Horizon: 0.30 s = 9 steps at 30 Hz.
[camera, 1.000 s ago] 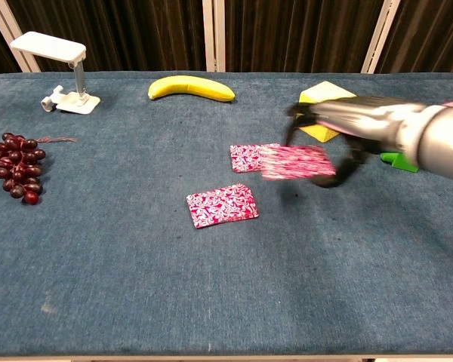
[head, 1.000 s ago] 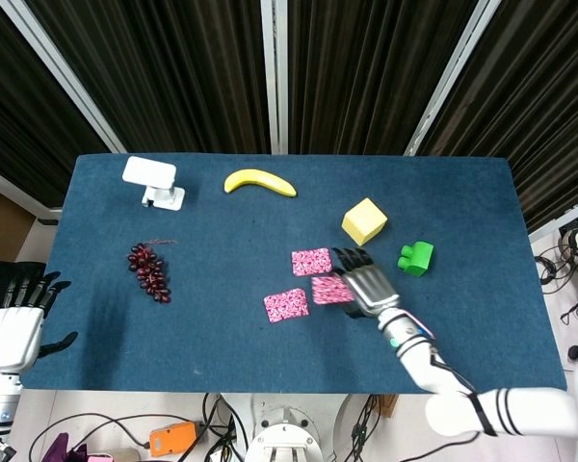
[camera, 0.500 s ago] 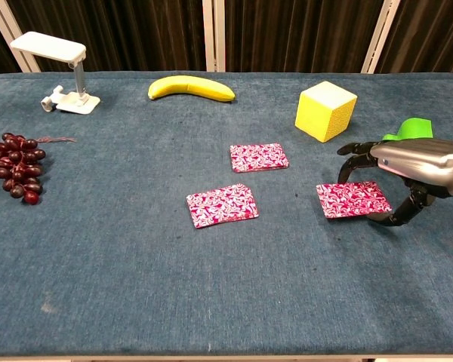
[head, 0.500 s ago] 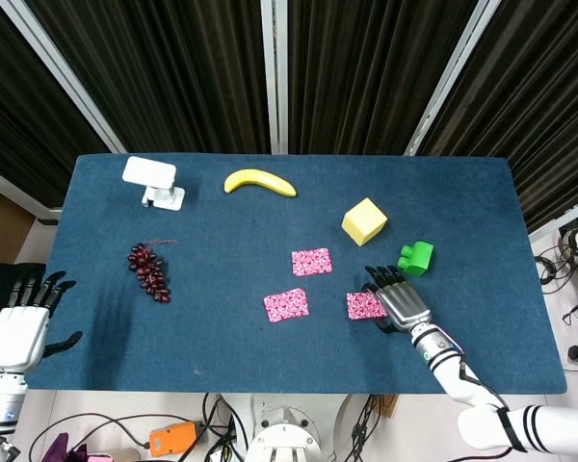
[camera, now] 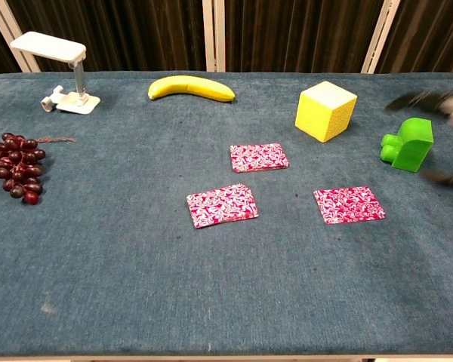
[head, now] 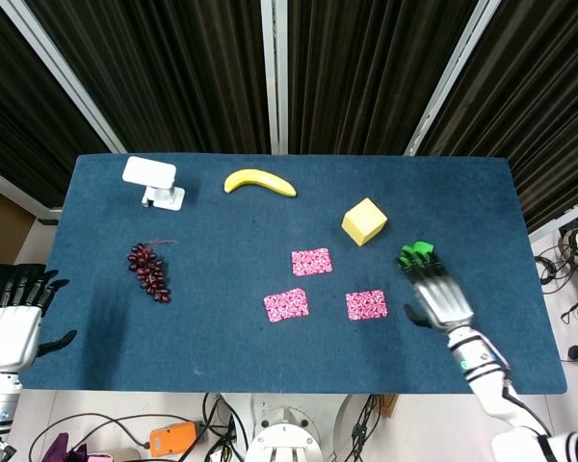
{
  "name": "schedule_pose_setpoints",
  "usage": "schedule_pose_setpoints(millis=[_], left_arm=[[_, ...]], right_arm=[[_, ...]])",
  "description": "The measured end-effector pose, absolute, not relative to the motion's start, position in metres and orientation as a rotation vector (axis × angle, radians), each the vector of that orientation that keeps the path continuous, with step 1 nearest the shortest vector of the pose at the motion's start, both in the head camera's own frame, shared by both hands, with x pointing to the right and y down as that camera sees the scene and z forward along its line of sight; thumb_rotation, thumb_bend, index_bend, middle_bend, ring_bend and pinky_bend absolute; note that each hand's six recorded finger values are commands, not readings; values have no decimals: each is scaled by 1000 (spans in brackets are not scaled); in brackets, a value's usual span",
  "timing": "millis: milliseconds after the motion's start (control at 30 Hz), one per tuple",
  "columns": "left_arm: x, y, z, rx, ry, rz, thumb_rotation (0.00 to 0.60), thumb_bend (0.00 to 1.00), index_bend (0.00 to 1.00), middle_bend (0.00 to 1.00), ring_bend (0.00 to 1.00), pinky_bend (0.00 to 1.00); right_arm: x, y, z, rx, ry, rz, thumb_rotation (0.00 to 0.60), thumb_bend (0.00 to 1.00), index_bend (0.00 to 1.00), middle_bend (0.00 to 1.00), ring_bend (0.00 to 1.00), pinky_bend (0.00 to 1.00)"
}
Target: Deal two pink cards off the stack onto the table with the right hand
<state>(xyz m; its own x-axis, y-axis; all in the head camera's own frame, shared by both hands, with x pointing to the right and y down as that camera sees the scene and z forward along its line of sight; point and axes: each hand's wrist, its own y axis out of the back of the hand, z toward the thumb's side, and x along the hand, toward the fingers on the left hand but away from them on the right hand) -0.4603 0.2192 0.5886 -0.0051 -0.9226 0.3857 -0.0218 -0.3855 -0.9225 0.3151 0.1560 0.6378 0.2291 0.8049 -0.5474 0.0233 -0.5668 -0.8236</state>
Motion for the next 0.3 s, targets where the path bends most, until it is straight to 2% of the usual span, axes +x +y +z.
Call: schedule_pose_setpoints(millis=[167, 300], left_arm=[[-462, 218, 587, -1497, 1030, -1487, 600, 67, 210, 122, 17, 1], [-465, 217, 585, -1484, 1046, -1489, 600, 67, 210, 123, 17, 1]], right_arm=[[363, 158, 590, -1684, -1013, 1371, 600, 542, 118, 55, 0, 0], [397, 174, 557, -1650, -1170, 1347, 600, 542, 118, 55, 0, 0]])
